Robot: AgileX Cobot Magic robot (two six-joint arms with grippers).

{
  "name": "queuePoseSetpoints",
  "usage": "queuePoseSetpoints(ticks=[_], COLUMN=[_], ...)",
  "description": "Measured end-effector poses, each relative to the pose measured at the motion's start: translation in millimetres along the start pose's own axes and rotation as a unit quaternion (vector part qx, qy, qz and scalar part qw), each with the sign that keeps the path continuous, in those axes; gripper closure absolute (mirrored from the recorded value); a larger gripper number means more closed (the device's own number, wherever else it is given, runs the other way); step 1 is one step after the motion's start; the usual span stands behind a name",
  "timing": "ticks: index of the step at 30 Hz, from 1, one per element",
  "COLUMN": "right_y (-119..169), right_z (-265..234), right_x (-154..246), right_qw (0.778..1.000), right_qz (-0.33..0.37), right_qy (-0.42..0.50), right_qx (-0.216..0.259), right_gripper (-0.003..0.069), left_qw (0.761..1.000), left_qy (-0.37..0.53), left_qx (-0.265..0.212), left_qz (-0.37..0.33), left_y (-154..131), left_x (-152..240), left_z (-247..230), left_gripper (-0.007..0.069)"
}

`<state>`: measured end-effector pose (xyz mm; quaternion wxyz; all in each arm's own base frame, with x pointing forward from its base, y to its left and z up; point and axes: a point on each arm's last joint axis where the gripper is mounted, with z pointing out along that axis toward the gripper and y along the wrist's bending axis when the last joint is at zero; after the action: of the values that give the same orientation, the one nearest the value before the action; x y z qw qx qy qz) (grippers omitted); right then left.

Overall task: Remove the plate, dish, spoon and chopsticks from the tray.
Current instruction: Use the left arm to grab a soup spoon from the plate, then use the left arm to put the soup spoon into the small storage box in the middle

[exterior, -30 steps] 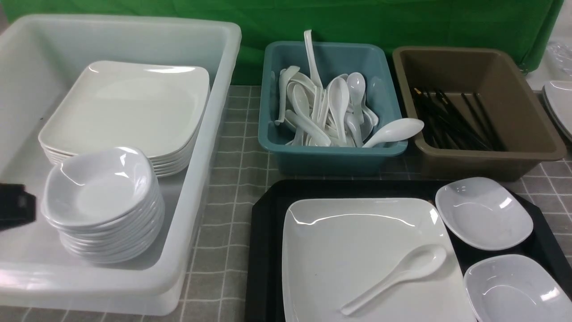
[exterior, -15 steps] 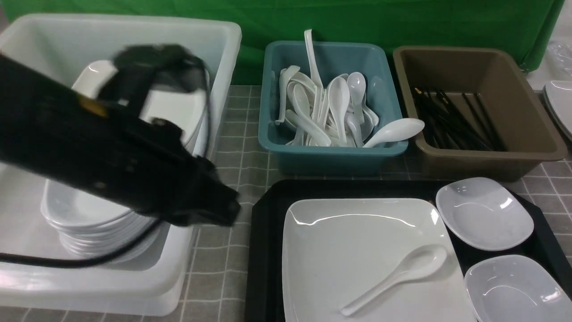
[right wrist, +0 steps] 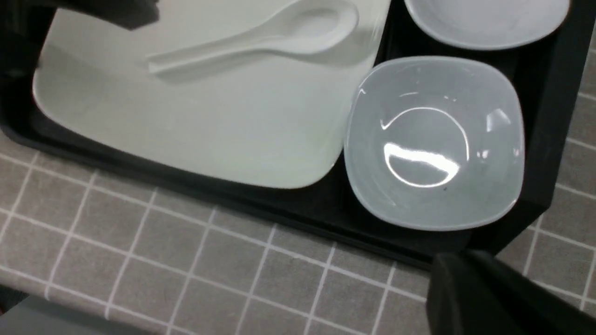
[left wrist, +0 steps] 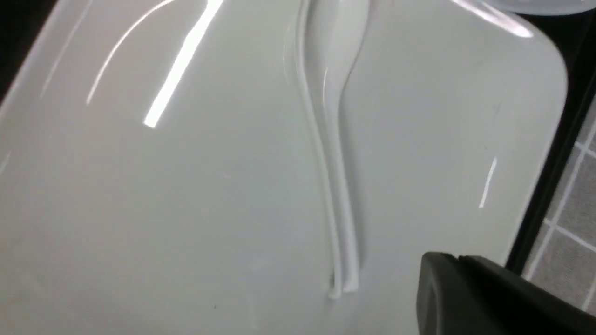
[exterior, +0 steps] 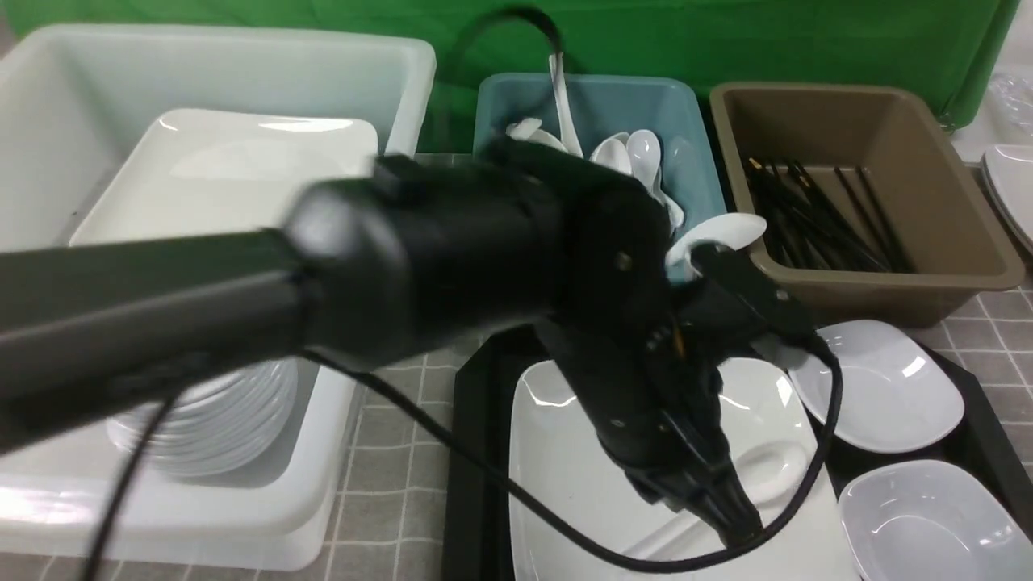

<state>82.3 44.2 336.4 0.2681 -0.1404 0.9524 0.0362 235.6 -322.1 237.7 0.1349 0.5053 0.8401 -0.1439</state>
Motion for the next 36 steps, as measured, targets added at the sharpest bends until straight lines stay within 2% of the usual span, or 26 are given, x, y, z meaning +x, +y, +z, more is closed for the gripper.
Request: queuePoseSetpoints(ticks=[4,7,10,12,14,17,18,20,21,22,23,26,30,31,33,36], right_y=[-1.4,-2.4,-2.7,-2.7,-2.8,-2.8,-2.9,-2.9,-2.9,-2.9,-2.9,-2.9,-2.9,-2.9,-2.9,-2.9], right_z=[-0.4,-1.8,-1.5,-1.0,-1.0,-1.0,-1.0,-1.0,-1.0,-1.0,-1.0,-1.0,-1.0,-1.0,-1.0,-1.0], right_x=[2.5,3.6,4.3,4.6,4.6,4.6,4.6,4.6,4.6,4.6,4.6,4.6,4.6,4.6,4.6,4.5], right_qw=[1.0,1.0,1.0,1.0,1.0,1.0,1.0,1.0,1.0,1.0,1.0,1.0,1.0,1.0,1.0,1.0], right_qz=[0.004,0.006,0.005,0.002,0.0,-0.006,-0.006,-0.007,-0.007,-0.008,-0.008,-0.011,-0.014,-0.016,-0.017,-0.017], right_qy=[-0.003,-0.007,-0.008,-0.007,-0.007,-0.007,-0.007,-0.007,-0.007,-0.007,-0.007,-0.007,-0.007,-0.007,-0.007,-0.007], right_qx=[0.001,0.001,0.002,0.002,0.003,0.003,0.003,0.003,0.003,0.003,0.003,0.003,0.003,0.003,0.003,0.003], right_gripper=[0.0635,0.0635,0.0635,0.0635,0.0635,0.0635,0.0635,0.0635,0.0635,0.0635,0.0635,0.0635,0.0635,0.0635,0.0635,0.0635], left_qw=[1.0,0.999,0.998,0.998,0.998,0.998,0.998,0.998,0.998,0.997,0.997,0.994,0.996,0.997,0.992,0.979], left_qy=[0.023,0.046,0.06,0.062,0.06,0.061,0.061,0.062,0.065,0.07,0.073,0.101,0.07,0.014,-0.057,-0.144], left_qx=[-0.005,-0.009,-0.009,-0.011,-0.013,-0.014,-0.015,-0.015,-0.014,-0.013,-0.012,-0.017,-0.046,-0.066,-0.088,-0.12], left_qz=[0.0,0.002,0.001,0.002,0.003,0.0,-0.009,-0.013,-0.016,-0.019,-0.021,-0.024,-0.038,-0.048,-0.067,-0.086], left_y=[6.2,11.3,13.5,15.1,15.7,16.1,16.3,16.3,16.0,16.2,16.0,16.8,27.3,39.2,59.9,89.8], left_x=[0.3,4.3,7.1,7.8,6.6,6.1,6.1,6.1,6.4,6.6,6.1,2.1,-19.7,-39.6,-57.2,-72.9], left_z=[30.7,54.5,67.3,73.7,74.9,75.7,76.2,76.3,75.8,75.5,74.5,62.8,28.6,-4.0,-37.3,-68.9], left_gripper=[0.0456,0.0284,0.0162,0.0114,0.01,0.0141,0.023,0.0312,0.0424,0.0498,0.0527,0.054,0.054,0.054,0.054,0.054])
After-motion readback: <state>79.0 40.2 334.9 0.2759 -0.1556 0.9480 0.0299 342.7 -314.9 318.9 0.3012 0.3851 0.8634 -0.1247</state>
